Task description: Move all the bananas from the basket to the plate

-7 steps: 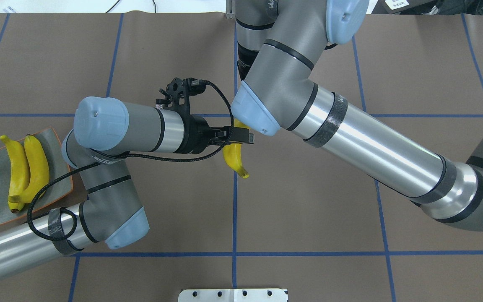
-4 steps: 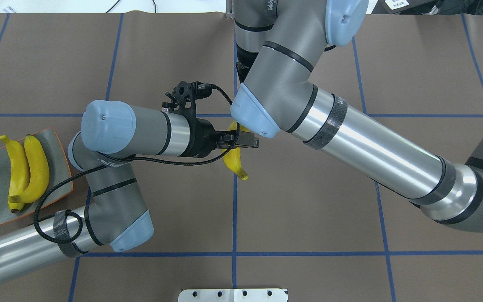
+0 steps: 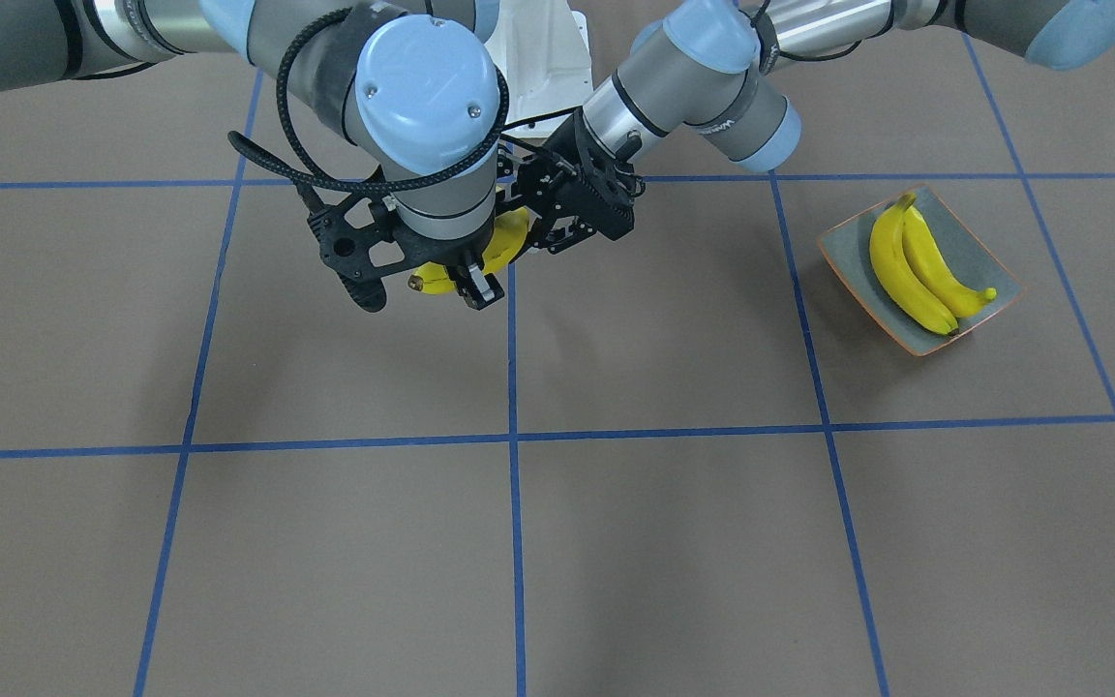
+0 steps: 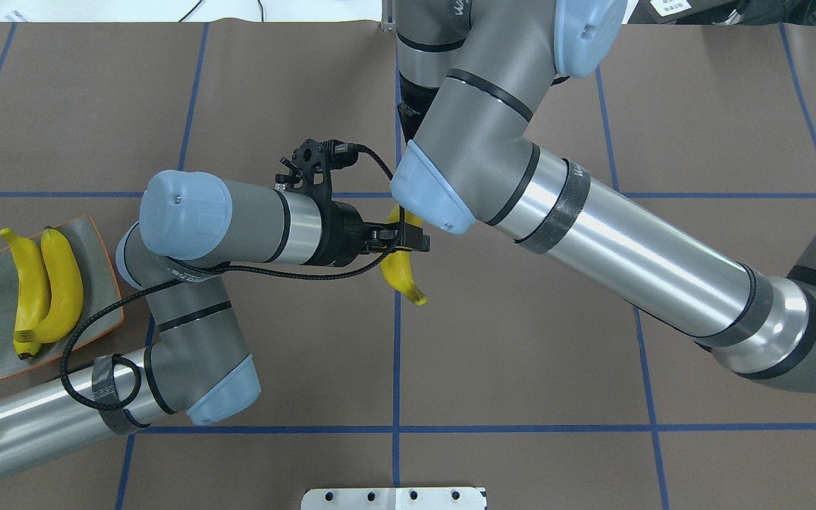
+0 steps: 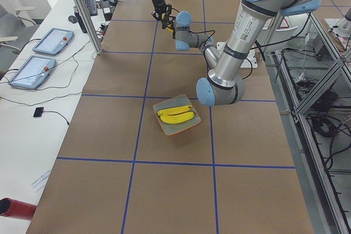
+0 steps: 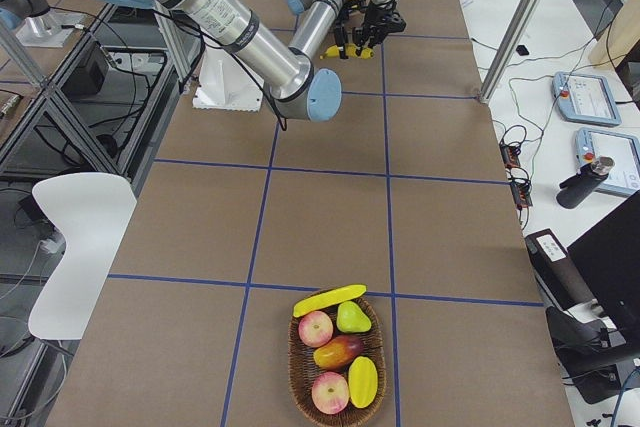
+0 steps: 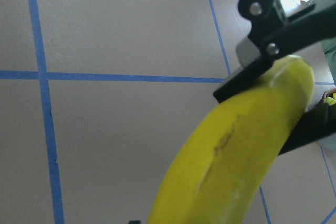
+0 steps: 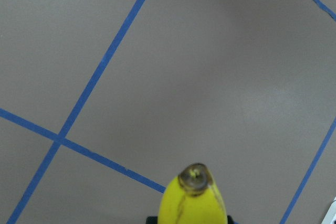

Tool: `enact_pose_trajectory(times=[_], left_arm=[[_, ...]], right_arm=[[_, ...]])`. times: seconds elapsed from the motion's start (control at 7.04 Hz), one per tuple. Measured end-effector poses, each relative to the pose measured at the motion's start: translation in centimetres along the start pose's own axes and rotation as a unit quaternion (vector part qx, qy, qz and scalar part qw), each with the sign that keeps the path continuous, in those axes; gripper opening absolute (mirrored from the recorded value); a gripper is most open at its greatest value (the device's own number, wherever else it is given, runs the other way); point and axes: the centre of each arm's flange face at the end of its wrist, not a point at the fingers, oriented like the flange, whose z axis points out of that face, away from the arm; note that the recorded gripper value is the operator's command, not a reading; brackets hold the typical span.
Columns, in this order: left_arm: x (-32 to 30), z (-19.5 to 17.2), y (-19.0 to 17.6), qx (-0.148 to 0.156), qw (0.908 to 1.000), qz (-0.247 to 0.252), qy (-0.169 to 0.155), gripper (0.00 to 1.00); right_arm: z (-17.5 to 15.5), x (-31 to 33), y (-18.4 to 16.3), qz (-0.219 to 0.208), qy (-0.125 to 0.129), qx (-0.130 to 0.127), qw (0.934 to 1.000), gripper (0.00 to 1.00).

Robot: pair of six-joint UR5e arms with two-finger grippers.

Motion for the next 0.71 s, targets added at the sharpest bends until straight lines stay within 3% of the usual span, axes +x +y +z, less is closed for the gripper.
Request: enact_pose_trajectory(times=[0.14,0.28,0.71], left_arm=[[0.0,0.0,0.0,0.000,1.0000,0.000,0.000,0.00],[0.0,-0.1,-0.1,0.000,1.0000,-0.001,0.000,0.00],[0.2,-0.3,-0.2,0.002,0.9999,-0.011,0.001,0.00]], right_arm=[[0.1,0.1,0.0,0.000,0.000,0.000,1.0000,0.00],[0.2,0.2,-0.1,-0.001,0.000,0.000,1.0000,0.99],[0.1,2.8,-0.6,-0.024,-0.019,-0.005,0.9995,1.00]])
